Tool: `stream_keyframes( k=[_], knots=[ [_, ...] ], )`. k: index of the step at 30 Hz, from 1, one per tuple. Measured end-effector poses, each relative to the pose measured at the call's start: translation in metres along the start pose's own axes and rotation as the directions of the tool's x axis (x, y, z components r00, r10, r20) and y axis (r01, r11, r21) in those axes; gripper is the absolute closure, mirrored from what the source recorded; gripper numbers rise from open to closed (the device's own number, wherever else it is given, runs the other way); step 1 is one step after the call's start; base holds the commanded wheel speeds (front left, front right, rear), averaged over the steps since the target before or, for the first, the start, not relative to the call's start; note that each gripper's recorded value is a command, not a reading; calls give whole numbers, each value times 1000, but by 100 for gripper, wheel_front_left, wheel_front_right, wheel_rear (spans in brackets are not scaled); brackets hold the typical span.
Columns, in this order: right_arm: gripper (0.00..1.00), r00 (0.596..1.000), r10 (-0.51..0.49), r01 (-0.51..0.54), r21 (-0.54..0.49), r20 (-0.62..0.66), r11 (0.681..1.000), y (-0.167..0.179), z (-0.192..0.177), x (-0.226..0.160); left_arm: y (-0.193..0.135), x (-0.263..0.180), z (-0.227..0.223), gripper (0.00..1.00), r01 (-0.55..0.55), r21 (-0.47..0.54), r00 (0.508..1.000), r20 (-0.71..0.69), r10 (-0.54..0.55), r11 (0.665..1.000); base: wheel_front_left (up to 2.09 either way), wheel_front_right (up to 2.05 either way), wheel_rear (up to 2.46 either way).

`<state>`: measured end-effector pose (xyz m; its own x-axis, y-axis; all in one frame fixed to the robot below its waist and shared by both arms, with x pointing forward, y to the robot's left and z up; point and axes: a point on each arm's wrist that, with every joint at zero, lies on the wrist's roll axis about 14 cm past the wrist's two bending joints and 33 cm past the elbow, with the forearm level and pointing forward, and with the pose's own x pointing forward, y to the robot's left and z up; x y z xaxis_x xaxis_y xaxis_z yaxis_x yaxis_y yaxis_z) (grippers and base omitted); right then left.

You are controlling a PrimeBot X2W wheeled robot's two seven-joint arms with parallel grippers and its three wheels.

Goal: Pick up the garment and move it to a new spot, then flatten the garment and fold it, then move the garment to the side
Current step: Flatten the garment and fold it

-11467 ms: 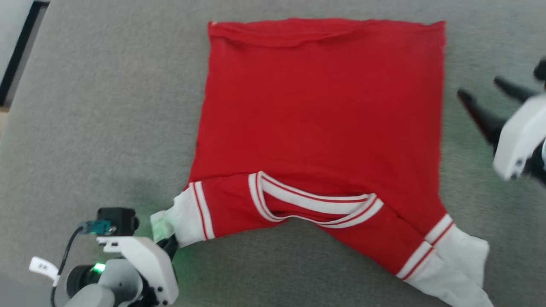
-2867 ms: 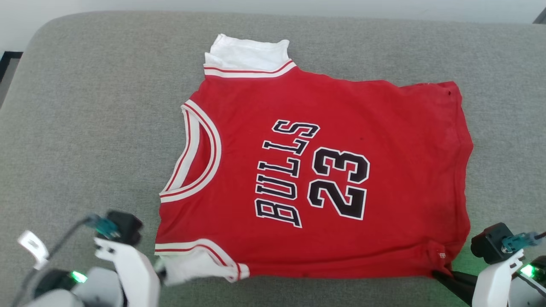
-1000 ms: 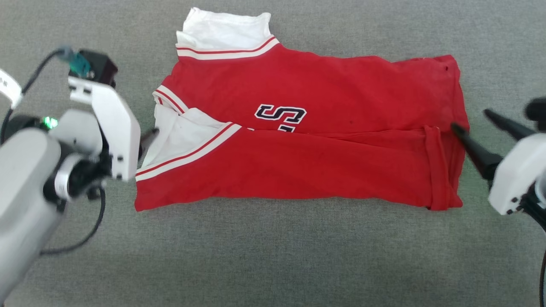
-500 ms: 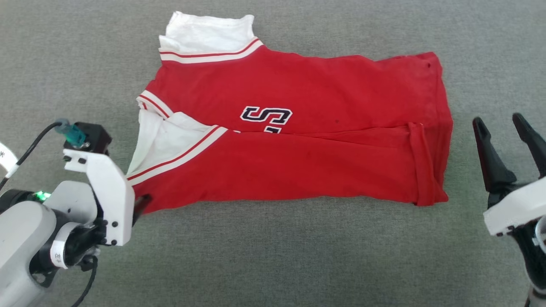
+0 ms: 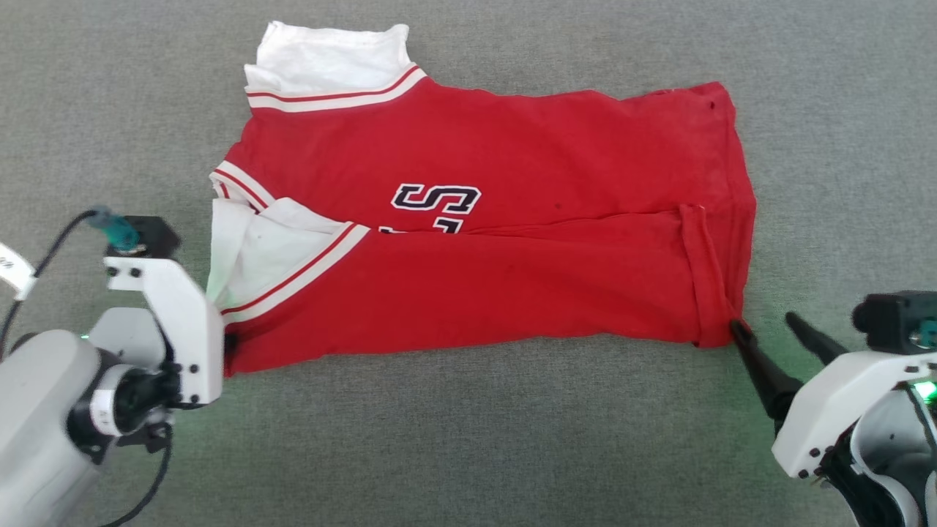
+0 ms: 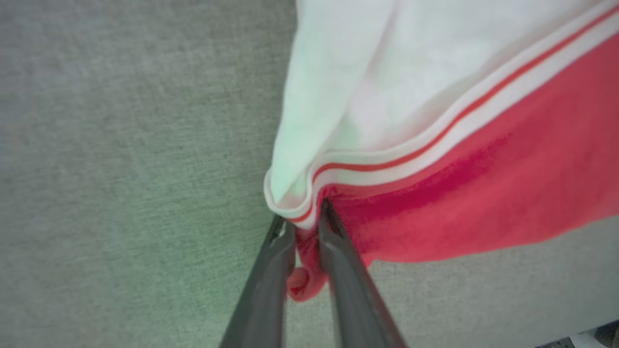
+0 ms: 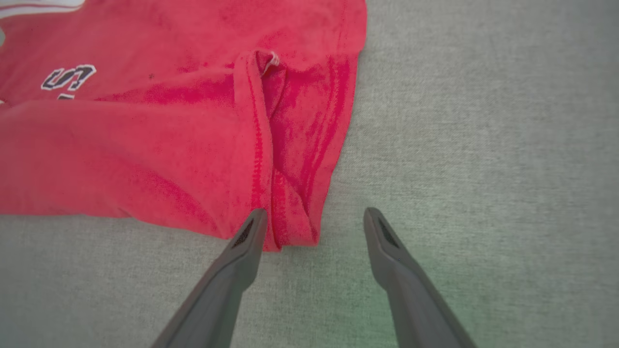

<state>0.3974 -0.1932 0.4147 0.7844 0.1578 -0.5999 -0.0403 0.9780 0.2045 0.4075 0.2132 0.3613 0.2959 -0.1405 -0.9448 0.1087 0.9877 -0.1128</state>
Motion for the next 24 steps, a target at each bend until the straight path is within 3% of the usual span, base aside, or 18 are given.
stream_keyframes(
  k=[10, 18, 19, 20, 24],
  knots=[
    [0, 971, 48, -45, 17, -235, 999, 8, -20, 18, -10, 0, 0, 100, 37, 2, 999, 26, -37, 999, 0, 0, 0],
    [0, 894, 66, -103, -59, -443, 993, 15, -39, 38, -9, -1, -2, 100, 38, -7, 998, 39, -38, 999, 0, 0, 0],
    [63, 883, 68, -116, -75, -465, 990, 16, -40, 39, -8, -1, -2, 100, 36, -10, 998, 43, -35, 999, 0, 0, 0],
    [100, 877, 75, -121, -68, -474, 990, 16, -41, 40, -8, -1, -2, 100, 36, -16, 998, 48, -35, 999, 0, 0, 0],
    [100, 870, 75, -129, -77, -487, 989, 11, -40, 42, -4, -4, 0, 100, 34, -47, 997, 72, -31, 998, 0, 0, 0]
  ],
)
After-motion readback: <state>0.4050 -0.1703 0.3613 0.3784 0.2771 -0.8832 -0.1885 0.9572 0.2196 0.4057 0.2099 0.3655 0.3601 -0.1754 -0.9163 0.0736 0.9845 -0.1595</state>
